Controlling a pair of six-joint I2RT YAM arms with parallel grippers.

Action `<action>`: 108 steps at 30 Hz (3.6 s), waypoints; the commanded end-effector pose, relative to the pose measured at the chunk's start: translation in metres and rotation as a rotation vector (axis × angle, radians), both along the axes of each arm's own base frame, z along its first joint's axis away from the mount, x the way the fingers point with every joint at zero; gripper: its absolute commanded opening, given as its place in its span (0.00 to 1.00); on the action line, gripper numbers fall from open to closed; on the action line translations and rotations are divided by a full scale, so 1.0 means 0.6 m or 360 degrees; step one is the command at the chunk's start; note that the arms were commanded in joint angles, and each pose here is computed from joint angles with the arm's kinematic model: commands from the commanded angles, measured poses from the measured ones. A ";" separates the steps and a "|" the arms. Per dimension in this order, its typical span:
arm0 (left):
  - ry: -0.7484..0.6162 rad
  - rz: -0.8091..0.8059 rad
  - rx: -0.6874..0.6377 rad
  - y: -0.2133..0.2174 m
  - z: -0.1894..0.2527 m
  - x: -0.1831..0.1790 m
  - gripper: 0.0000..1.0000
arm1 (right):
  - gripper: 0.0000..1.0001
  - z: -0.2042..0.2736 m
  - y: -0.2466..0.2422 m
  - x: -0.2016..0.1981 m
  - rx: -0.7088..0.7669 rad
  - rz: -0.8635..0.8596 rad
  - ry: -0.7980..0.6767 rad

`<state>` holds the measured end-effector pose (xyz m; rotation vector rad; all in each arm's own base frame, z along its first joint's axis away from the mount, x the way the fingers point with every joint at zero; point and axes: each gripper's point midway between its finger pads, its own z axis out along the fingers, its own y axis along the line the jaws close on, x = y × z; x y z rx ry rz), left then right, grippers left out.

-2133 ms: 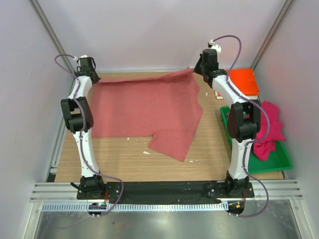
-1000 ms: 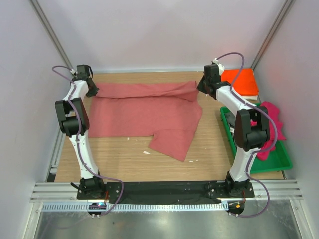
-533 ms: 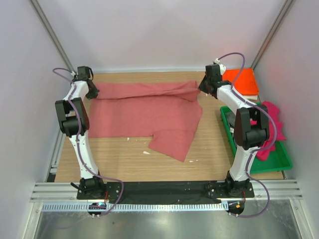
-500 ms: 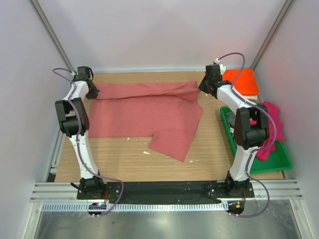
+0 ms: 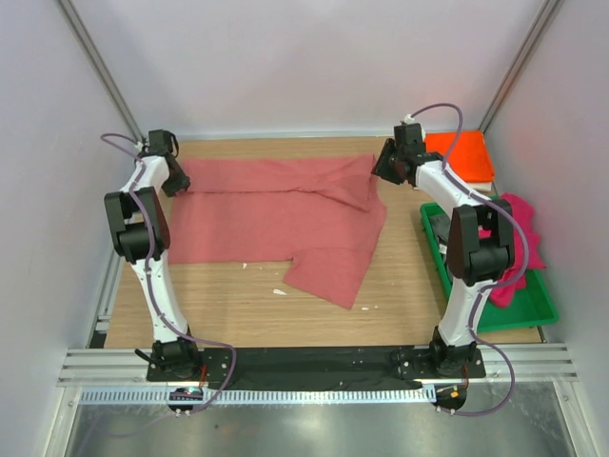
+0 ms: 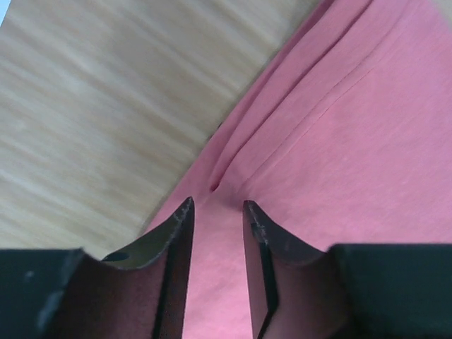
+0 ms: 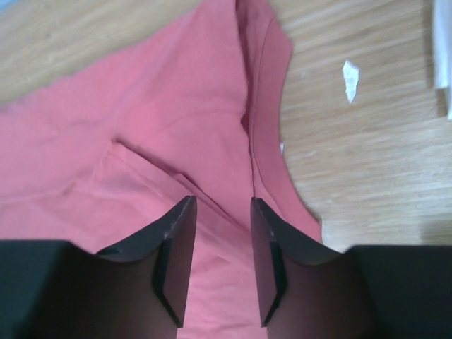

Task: Fold and stack the t-shirts
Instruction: Fold the tshirt

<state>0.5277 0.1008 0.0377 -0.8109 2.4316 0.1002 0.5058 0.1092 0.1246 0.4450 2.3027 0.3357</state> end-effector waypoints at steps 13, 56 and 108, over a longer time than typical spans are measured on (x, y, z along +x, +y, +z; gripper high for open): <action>-0.0438 -0.0156 -0.0449 -0.081 0.101 0.091 0.35 | 0.54 0.004 0.012 0.143 0.0258 0.0152 -0.0111; -0.0661 0.0015 -0.0866 -0.050 0.138 0.153 0.61 | 0.47 -0.016 -0.055 0.203 0.0234 -0.0081 0.0018; -0.0672 -0.1382 -0.0988 -0.751 0.064 0.084 0.41 | 0.50 -0.028 0.031 -0.095 0.0222 0.0115 0.0382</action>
